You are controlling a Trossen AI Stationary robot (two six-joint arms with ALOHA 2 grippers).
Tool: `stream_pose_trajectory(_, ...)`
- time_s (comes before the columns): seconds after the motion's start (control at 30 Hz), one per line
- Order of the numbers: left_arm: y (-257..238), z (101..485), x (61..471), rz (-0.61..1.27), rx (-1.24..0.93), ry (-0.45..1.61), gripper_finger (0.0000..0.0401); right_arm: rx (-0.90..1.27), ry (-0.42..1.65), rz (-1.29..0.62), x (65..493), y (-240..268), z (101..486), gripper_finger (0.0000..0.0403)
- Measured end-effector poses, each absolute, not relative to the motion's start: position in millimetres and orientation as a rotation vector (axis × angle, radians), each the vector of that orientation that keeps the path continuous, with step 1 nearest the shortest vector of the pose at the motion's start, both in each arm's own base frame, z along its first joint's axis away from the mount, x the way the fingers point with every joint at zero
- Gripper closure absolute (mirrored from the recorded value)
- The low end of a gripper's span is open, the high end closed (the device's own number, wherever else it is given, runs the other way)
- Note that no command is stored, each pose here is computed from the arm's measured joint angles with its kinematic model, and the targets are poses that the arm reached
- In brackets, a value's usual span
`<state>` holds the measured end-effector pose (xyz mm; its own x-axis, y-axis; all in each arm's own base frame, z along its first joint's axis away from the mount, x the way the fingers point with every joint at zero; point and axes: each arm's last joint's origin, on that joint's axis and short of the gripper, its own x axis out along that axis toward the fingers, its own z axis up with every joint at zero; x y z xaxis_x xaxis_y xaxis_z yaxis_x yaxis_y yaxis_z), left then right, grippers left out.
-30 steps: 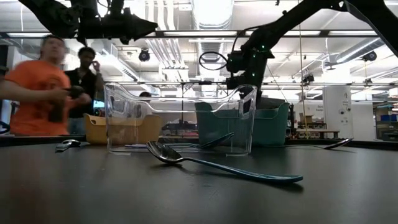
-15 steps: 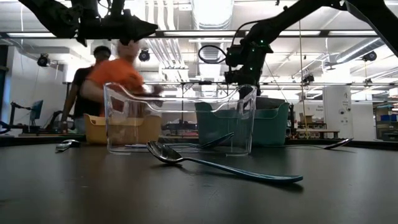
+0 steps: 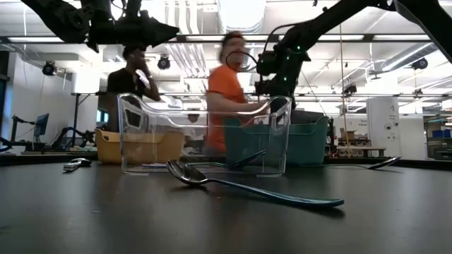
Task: Sort silverware by color (type)
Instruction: Adjust the blue patterned spoons in the green bin
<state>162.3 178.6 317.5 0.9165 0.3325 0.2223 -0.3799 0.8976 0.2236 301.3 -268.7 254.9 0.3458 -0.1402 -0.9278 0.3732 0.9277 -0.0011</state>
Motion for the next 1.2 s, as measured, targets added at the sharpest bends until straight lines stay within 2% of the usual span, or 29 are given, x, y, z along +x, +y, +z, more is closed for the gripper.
stream_pose_trajectory(0.13,178,318,162,0.371,0.264,-0.182,0.0207,0.198,1.122,-0.351,303,-270,272,0.0256)
stream_pose_trajectory(0.3,178,318,162,0.371,0.263,-0.182,0.0207,0.214,1.137,-0.339,301,-268,272,0.0276)
stream_pose_trajectory(0.47,178,318,162,0.371,0.266,-0.181,0.0207,0.263,1.174,-0.27,302,-261,253,0.0308)
stream_pose_trajectory(0.77,179,317,162,0.373,0.29,-0.175,0.0207,0.145,1.201,-0.207,314,-243,219,0.0387)
stream_pose_trajectory(1.03,179,317,162,0.373,0.291,-0.174,0.0207,0.09,1.228,-0.246,312,-239,193,0.0394)
stream_pose_trajectory(1.2,179,317,162,0.374,0.295,-0.173,0.0207,0.053,1.169,-0.309,315,-242,184,0.0394)
